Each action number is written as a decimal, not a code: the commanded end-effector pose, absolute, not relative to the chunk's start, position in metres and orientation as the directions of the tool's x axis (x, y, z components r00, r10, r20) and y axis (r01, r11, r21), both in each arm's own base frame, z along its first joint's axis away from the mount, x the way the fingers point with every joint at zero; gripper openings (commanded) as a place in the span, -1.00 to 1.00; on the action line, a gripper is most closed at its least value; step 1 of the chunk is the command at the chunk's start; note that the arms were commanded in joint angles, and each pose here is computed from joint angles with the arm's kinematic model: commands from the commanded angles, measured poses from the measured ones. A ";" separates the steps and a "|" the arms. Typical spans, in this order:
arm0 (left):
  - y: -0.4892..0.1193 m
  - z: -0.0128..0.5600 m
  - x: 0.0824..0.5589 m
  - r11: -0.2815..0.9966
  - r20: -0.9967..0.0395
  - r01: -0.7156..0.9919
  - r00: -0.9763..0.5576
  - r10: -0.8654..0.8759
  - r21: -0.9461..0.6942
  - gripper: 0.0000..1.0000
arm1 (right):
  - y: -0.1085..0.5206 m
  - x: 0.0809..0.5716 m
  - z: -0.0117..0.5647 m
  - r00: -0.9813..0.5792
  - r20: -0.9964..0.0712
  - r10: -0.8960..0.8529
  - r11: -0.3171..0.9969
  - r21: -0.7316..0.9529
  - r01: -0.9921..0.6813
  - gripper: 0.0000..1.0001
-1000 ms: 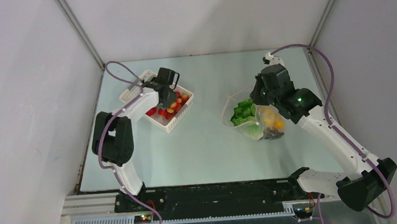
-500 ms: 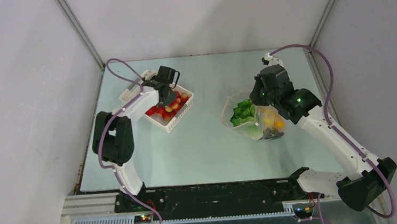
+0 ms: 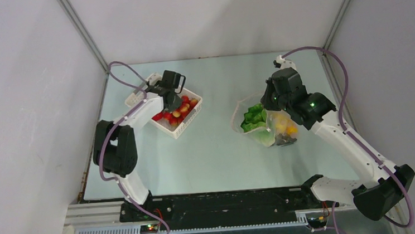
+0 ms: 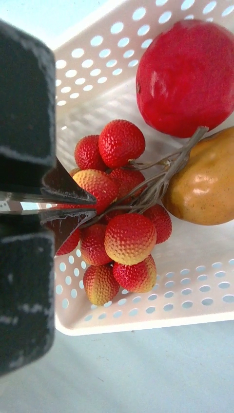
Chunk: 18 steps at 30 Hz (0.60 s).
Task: Place the food in the zip-top bag and seal the zipper
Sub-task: Pick up the fake fruit from the bin.
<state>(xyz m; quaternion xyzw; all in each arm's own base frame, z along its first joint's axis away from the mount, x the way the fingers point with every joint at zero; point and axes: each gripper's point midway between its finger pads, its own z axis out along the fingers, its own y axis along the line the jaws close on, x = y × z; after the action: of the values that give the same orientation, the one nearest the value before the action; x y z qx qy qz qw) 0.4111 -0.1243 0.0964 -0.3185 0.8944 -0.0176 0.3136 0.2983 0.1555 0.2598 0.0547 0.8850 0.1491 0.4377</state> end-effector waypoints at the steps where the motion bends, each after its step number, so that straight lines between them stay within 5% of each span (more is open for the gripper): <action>1: -0.105 0.126 0.414 0.773 -0.607 -0.564 -0.517 -0.604 -0.290 -0.74 | 0.154 0.299 0.266 -0.589 -0.769 0.249 0.947 0.321 -0.019 -1.00; 12: -0.070 0.109 0.422 0.682 -0.542 -0.583 -0.433 -0.721 -0.442 -0.15 | 0.155 0.301 0.261 -0.600 -0.764 0.238 0.950 0.311 -0.019 -1.00; 18: -0.076 0.104 0.435 0.671 -0.526 -0.547 -0.423 -0.738 -0.500 -0.08 | 0.155 0.301 0.262 -0.597 -0.766 0.238 0.950 0.310 -0.020 -1.00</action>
<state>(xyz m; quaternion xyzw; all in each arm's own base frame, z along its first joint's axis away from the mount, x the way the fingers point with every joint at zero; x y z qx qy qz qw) 0.4071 -0.0603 0.0781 -0.3936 0.8564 -0.0636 0.3282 0.2993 0.1552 0.2579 0.0554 0.8861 0.1458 0.4364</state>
